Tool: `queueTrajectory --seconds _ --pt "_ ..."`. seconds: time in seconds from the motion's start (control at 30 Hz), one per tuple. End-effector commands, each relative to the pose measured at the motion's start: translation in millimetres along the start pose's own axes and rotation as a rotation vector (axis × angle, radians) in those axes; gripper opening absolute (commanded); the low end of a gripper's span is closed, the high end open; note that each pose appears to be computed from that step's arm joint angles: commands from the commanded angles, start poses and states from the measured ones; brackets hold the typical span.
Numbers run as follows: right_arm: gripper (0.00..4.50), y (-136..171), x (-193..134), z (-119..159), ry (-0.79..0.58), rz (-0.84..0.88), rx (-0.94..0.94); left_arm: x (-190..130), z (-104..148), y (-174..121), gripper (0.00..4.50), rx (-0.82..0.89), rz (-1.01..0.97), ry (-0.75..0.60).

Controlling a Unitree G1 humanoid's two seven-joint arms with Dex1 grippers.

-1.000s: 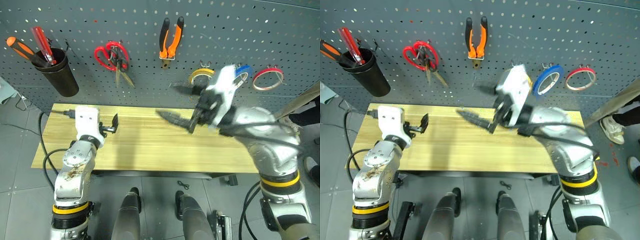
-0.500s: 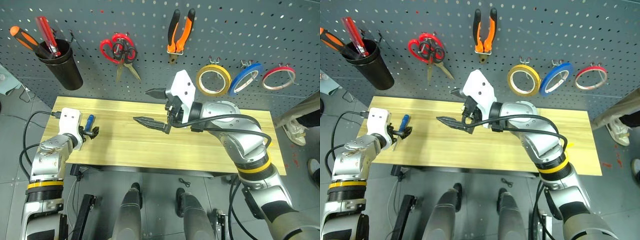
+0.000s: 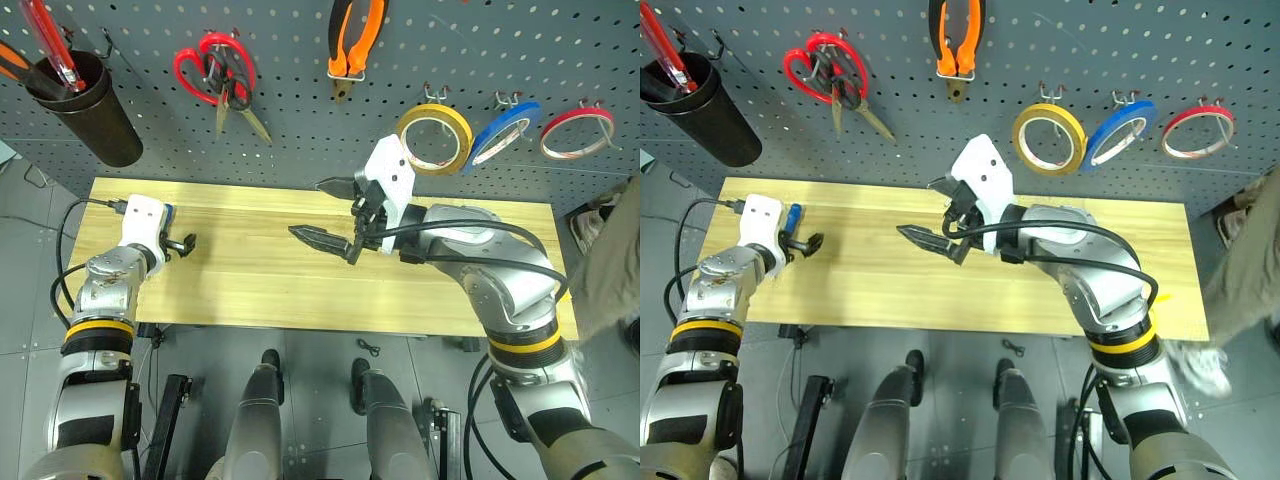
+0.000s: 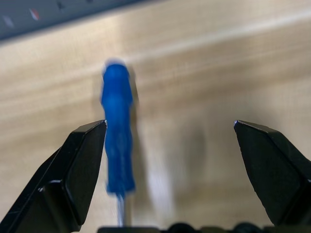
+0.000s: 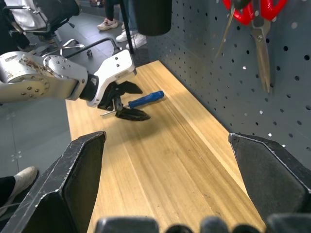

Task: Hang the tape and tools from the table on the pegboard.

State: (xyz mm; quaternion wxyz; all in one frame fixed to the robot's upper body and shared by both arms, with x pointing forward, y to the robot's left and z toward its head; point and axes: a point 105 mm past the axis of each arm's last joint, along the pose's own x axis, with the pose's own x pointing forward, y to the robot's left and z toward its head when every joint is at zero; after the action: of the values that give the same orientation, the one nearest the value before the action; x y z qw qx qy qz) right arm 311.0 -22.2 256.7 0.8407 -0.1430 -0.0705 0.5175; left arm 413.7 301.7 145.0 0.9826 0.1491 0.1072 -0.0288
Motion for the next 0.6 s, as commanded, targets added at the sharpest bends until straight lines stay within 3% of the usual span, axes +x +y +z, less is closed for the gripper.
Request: queueTrajectory --seconds 0.03,0.23,0.5,0.6 --pt "4.5 3.4 -3.8 9.3 -0.039 -0.005 -0.016 -4.6 9.5 8.7 4.44 0.036 0.02 -0.033" --pt "4.5 -0.6 -3.6 13.6 -0.046 -0.017 -0.018 -1.8 -3.2 28.4 4.44 0.019 0.093 0.017" --pt "4.5 1.0 -9.3 17.1 -0.033 -0.007 -0.032 6.3 -31.3 22.1 4.44 -0.064 0.049 0.115" --pt "4.5 0.1 -10.2 16.2 -0.027 -0.01 -0.028 7.2 -31.7 22.1 3.15 -0.08 0.043 0.115"
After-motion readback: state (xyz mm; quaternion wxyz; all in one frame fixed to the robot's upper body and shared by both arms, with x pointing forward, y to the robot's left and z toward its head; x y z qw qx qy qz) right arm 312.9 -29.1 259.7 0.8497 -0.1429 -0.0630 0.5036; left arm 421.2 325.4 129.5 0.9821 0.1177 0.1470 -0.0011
